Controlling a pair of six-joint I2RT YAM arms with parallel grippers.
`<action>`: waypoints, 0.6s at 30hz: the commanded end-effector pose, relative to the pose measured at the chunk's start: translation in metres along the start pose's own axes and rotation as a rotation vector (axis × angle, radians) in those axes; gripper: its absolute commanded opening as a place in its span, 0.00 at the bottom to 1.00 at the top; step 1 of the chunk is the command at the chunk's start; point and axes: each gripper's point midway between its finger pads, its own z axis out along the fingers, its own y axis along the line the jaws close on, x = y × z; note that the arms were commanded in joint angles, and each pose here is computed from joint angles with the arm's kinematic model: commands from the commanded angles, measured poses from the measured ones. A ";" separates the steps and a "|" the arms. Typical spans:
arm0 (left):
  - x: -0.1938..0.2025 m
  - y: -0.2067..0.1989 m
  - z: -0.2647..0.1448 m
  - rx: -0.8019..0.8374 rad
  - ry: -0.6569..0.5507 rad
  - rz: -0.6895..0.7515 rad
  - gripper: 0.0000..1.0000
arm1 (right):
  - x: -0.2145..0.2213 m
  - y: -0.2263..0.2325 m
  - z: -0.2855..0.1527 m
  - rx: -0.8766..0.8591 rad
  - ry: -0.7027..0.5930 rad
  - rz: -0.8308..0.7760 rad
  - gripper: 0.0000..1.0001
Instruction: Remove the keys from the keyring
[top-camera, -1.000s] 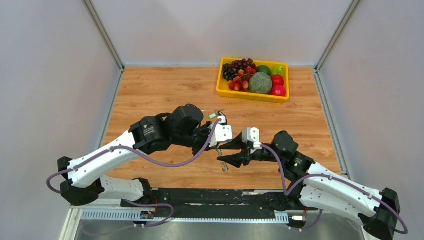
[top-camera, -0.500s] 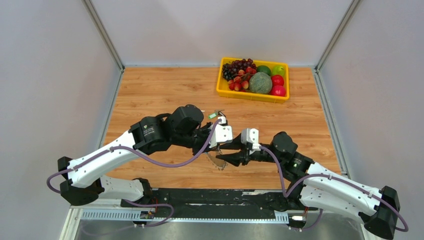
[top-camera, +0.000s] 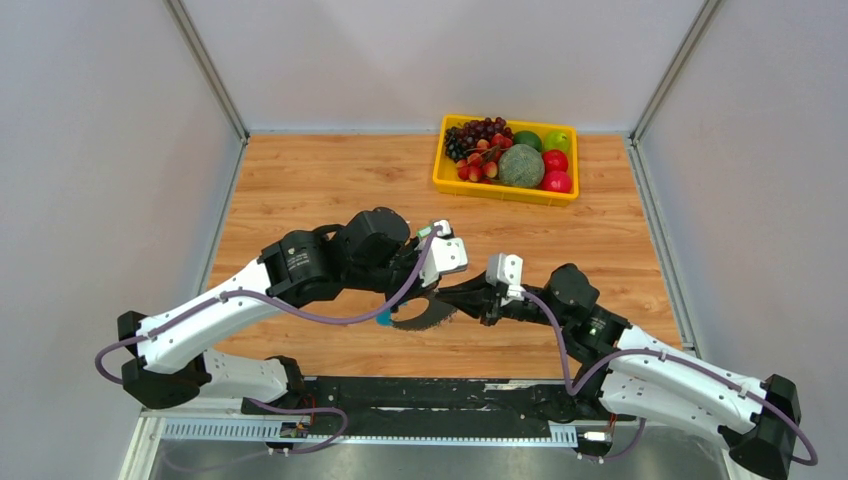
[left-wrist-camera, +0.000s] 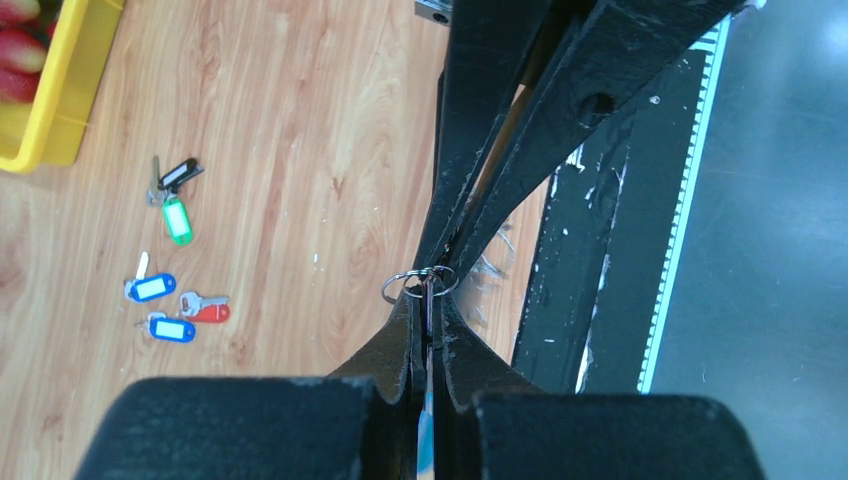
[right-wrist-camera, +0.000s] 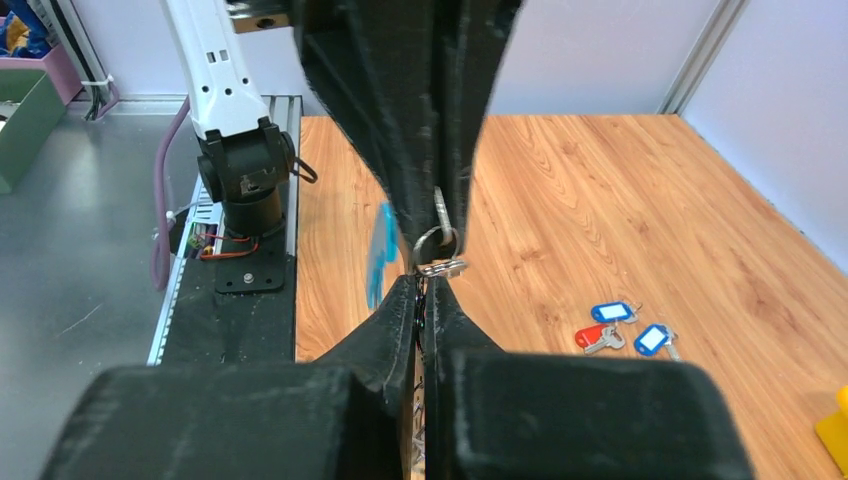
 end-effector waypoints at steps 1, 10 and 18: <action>-0.025 0.017 -0.009 -0.111 -0.060 -0.075 0.00 | -0.015 0.011 -0.002 -0.052 -0.047 -0.033 0.00; -0.019 0.021 0.000 -0.125 -0.027 -0.182 0.00 | -0.003 0.027 -0.008 -0.140 -0.004 -0.065 0.00; -0.018 0.017 0.001 -0.051 -0.078 -0.129 0.00 | 0.000 0.030 -0.015 -0.133 0.019 -0.046 0.38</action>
